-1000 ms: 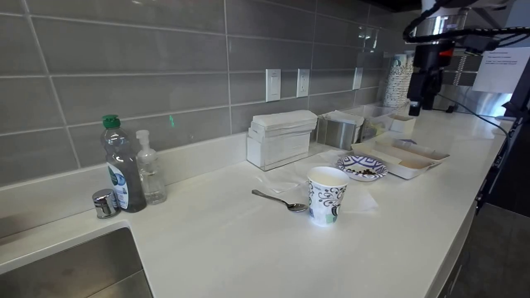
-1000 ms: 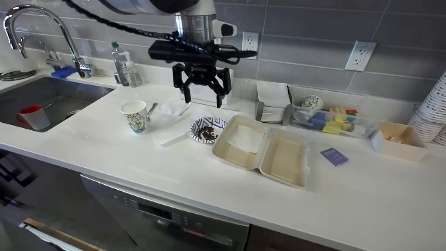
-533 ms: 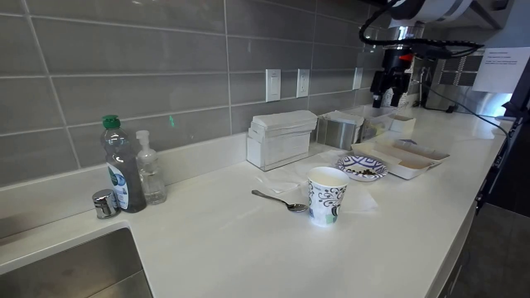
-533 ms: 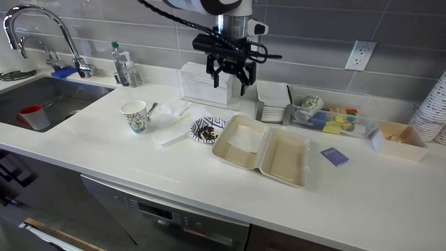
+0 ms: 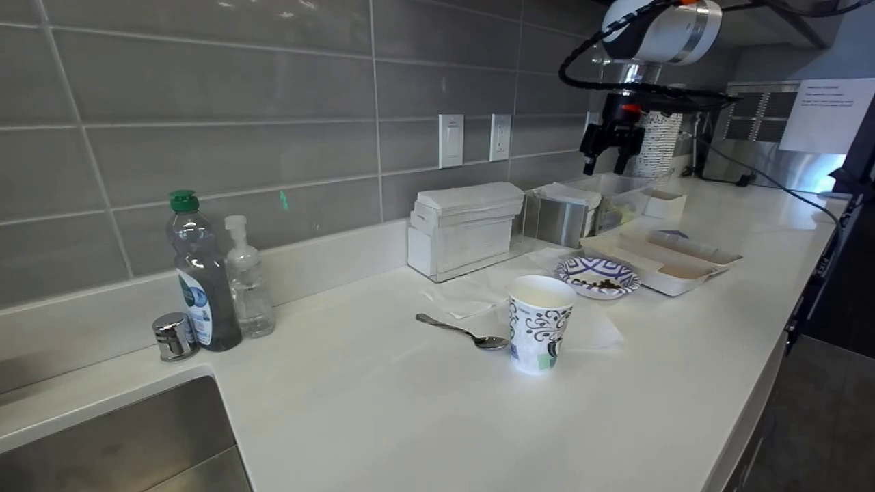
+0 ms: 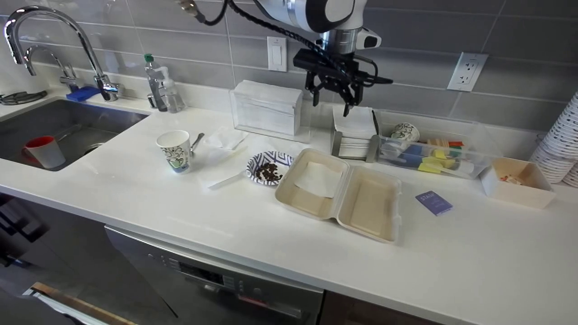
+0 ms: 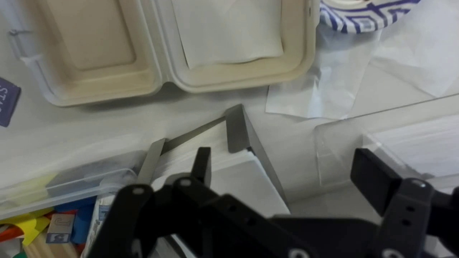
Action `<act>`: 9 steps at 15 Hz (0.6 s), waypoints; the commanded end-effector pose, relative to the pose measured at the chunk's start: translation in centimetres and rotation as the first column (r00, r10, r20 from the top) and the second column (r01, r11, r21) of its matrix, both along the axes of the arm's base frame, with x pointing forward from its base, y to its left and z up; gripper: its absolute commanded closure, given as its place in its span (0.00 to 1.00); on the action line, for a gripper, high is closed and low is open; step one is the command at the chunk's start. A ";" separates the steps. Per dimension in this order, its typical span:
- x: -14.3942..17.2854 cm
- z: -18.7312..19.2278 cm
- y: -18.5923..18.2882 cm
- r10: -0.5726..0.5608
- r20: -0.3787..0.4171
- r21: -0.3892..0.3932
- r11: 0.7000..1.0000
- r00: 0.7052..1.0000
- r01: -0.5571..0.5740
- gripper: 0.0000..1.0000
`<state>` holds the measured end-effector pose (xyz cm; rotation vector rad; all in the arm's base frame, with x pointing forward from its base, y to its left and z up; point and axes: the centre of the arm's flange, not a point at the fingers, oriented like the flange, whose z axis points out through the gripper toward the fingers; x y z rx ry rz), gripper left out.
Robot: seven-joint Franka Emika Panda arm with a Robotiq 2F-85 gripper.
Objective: Pick up the tissue and put it into the take-away food container
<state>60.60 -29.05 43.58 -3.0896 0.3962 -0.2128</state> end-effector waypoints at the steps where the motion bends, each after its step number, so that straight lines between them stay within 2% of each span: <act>1: 5.3 -0.9 -3.3 -0.080 -0.001 0.014 0.997 0.997 0.080 0.00; 2: 1.6 -0.6 -1.3 -0.036 0.012 -0.004 0.999 0.999 0.036 0.00; 7: 2.1 -0.5 -1.6 -0.037 0.018 -0.009 0.999 0.999 0.037 0.00; 9: 3.0 -1.0 -2.1 -0.056 0.019 0.037 0.998 0.998 0.055 0.00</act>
